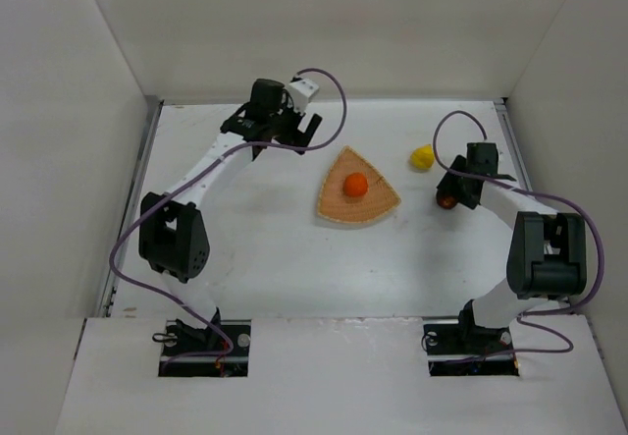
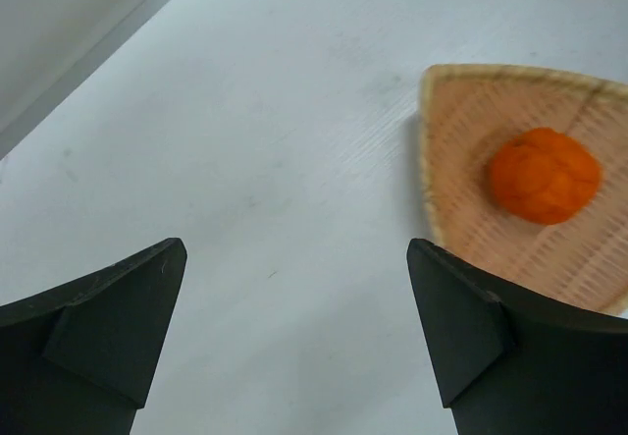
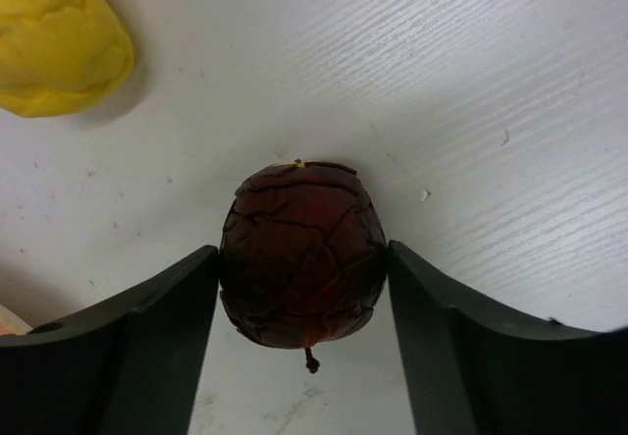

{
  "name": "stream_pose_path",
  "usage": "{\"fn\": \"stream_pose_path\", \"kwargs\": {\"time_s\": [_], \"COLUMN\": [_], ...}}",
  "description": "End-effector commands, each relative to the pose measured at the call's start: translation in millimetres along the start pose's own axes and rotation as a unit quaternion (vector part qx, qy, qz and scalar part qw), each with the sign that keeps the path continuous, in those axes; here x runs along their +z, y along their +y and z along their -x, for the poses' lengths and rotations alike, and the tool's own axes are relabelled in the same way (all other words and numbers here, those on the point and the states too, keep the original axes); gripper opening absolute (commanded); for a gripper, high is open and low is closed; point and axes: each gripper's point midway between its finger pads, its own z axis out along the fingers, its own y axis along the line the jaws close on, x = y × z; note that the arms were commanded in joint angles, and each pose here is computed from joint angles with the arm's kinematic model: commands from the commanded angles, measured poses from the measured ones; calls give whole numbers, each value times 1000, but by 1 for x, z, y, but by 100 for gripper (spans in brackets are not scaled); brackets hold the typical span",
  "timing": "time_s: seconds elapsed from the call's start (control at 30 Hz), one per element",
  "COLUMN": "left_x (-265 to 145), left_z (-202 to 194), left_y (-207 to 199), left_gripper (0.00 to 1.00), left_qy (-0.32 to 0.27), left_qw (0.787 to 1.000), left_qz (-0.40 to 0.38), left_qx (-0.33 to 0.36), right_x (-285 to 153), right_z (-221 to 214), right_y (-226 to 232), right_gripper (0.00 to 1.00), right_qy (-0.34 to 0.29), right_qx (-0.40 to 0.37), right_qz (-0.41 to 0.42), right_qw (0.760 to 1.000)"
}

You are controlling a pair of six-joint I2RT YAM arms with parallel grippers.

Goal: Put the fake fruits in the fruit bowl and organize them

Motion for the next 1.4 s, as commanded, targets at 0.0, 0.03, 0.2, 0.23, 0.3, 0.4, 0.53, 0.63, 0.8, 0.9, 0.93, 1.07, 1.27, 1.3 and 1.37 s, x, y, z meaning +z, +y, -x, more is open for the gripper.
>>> {"fn": "stream_pose_path", "kwargs": {"time_s": [0.0,0.03,0.2,0.23,0.3,0.4,0.53,0.63,0.8,0.9,0.93,1.07,1.27,1.3,1.37], "left_x": [-4,-6,-25,-28,-31,-33,-33,-31,-31,-32,-32,-35,-31,-30,-28], "left_z": [-29,-35,-46,-48,-51,-56,-63,-66,-65,-66,-67,-69,-73,-74,-76], "left_y": [29,38,75,81,89,93,91,92,89,89,89,92,94,93,92], "left_gripper": [100,100,100,100,100,100,100,100,100,100,100,100,100,100,100], "left_qy": [19,23,23,21,22,26,31,33,32,31,31,30,36,38,40], "left_qw": [999,998,995,994,993,992,992,992,993,993,993,992,992,992,992], "left_qz": [39,49,87,93,101,108,107,107,105,105,106,110,110,109,107], "left_qx": [-28,-29,-45,-48,-50,-54,-54,-55,-53,-52,-52,-54,-56,-56,-55], "right_x": [3,2,-17,-22,-37,-62,-96,-105,-79,-56,-51,-43,-79,-87,-97], "right_z": [-3,-2,13,16,23,29,21,8,-16,-27,-31,-42,-26,-17,8], "right_y": [1,1,17,24,41,78,149,203,260,280,283,289,292,290,278], "right_gripper": [62,55,22,18,16,16,17,17,19,20,20,42,100,100,100], "right_qy": [-2,-2,-33,-41,-58,-87,-106,-101,-78,-55,-48,-29,-47,-59,-88], "right_qx": [-12,-13,-26,-30,-43,-65,-101,-125,-158,-166,-169,-175,-174,-170,-151], "right_qz": [-1,0,19,25,39,66,144,194,213,217,218,222,255,256,242], "right_qw": [1000,1000,999,998,997,992,979,968,961,960,960,959,950,950,954]}}
